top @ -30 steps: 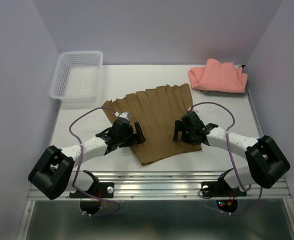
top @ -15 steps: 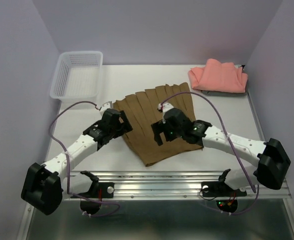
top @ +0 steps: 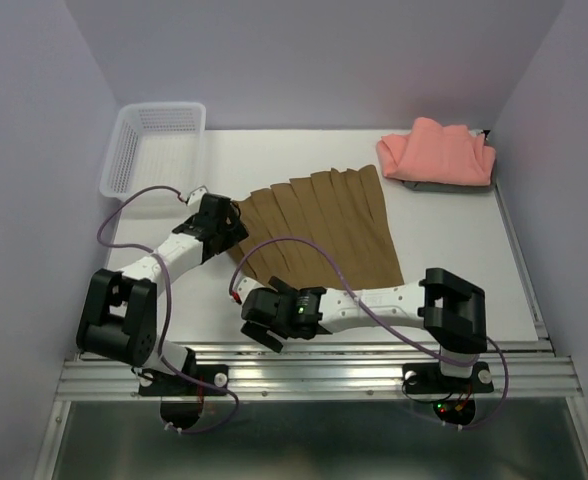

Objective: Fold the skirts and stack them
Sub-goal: Fold the skirt

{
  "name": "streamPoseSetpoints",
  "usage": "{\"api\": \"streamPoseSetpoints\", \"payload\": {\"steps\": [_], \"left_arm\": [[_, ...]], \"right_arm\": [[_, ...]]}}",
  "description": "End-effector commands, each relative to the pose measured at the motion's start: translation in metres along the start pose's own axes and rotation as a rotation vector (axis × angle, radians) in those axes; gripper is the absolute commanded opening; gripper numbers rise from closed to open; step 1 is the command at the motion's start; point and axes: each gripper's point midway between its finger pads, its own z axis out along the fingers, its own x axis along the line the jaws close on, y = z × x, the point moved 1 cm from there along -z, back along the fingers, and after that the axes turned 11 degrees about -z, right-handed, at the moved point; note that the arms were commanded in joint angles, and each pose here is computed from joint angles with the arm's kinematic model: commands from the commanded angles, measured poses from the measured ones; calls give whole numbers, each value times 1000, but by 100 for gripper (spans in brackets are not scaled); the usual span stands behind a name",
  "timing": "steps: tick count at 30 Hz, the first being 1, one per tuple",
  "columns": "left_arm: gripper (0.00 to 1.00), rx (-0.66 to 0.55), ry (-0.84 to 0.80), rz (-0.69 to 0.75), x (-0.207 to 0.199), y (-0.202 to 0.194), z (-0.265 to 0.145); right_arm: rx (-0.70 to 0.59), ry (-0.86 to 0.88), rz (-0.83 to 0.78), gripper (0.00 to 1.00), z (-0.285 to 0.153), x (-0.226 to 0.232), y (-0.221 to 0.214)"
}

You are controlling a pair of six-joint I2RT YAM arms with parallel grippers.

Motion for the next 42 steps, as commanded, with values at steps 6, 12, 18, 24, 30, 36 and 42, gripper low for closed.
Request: {"api": "streamPoseSetpoints", "payload": {"steps": [6,12,18,24,30,36,42], "left_arm": [[69,-64,60,42,-16,27,32],[35,-55,127,67,-13,26,50],[5,-80,130,74,-17,35,47],[0,-113,136,74,-23,49,37],[0,-189,3,29,-55,78,3],[0,-250,-180,31,-111,103,-32],[0,-286,-265,93,-171,116,-41]], "right_arm": [[71,-22,-29,94,7,5,-2],[93,-15,-19,71,9,8,-11],[110,-9,-24,34,11,14,-19],[103,-44,11,8,4,7,-17],[16,-64,78,1,-20,-5,1],[-40,-134,171,1,-38,-26,10],[-52,-179,319,1,-52,-56,1]]}}
